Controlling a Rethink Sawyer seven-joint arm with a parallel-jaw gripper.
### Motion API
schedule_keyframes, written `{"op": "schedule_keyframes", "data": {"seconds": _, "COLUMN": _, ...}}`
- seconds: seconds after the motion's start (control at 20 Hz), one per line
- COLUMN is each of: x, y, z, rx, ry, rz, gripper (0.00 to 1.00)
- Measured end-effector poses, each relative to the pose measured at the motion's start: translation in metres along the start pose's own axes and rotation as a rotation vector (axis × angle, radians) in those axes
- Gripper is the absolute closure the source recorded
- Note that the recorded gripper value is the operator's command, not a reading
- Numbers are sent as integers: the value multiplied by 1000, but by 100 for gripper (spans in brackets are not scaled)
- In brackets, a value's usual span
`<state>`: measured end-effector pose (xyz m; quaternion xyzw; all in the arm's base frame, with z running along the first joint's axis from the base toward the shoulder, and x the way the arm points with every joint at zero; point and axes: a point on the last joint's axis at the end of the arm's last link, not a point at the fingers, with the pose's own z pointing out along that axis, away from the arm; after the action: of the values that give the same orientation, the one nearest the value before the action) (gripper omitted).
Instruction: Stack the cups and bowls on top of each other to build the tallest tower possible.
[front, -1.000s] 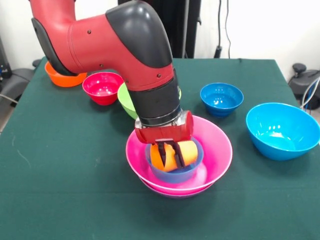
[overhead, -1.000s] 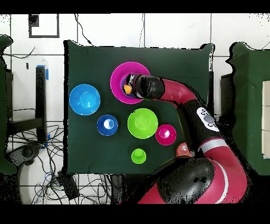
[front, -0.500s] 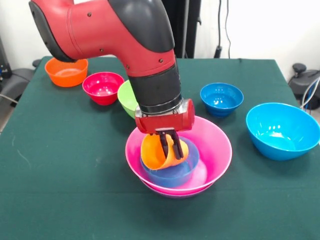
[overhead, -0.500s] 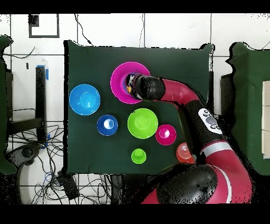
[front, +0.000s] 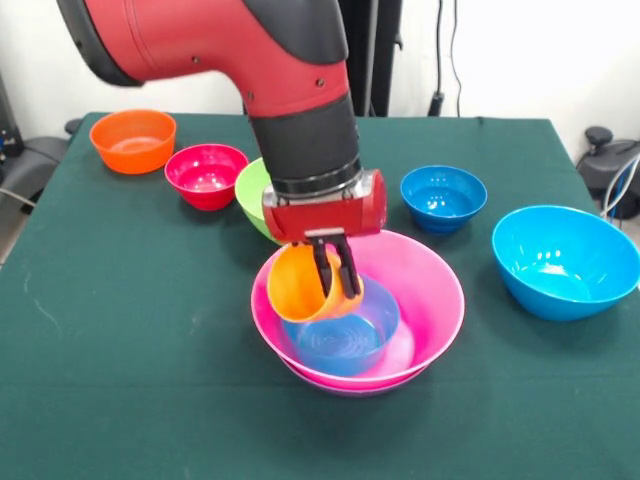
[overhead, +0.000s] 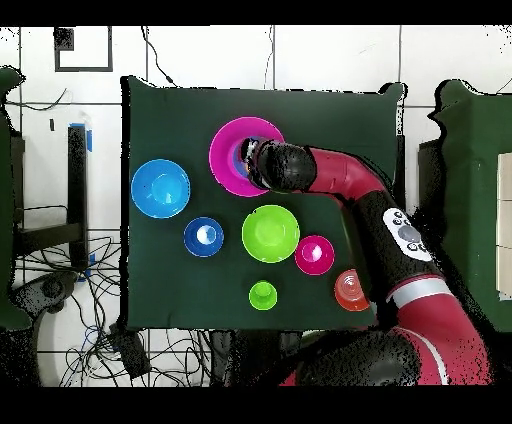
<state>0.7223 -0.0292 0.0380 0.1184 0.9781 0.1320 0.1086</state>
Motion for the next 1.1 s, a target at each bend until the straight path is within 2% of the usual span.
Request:
{"op": "schedule_keyframes", "data": {"seconds": 0.25, "x": -3, "y": 3, "z": -20, "rx": 28, "ry": -31, "rz": -44, "gripper": 100}}
{"op": "schedule_keyframes", "data": {"seconds": 0.55, "x": -10, "y": 5, "z": -30, "rx": 59, "ry": -92, "rz": -93, "gripper": 100}}
{"op": "schedule_keyframes", "data": {"seconds": 0.6, "x": -10, "y": 7, "z": -29, "rx": 79, "ry": -121, "rz": -115, "gripper": 100}}
{"op": "schedule_keyframes", "data": {"seconds": 0.7, "x": -8, "y": 8, "z": -27, "rx": 98, "ry": -137, "rz": -130, "gripper": 100}}
{"op": "schedule_keyframes", "data": {"seconds": 0.8, "x": -2, "y": 13, "z": -23, "rx": 134, "ry": -162, "rz": -158, "gripper": 100}}
{"op": "schedule_keyframes", "data": {"seconds": 1.0, "x": 17, "y": 35, "z": -12, "rx": 217, "ry": -216, "rz": -210, "gripper": 100}}
{"op": "schedule_keyframes", "data": {"seconds": 1.1, "x": 24, "y": 44, "z": -9, "rx": 241, "ry": -232, "rz": -216, "gripper": 100}}
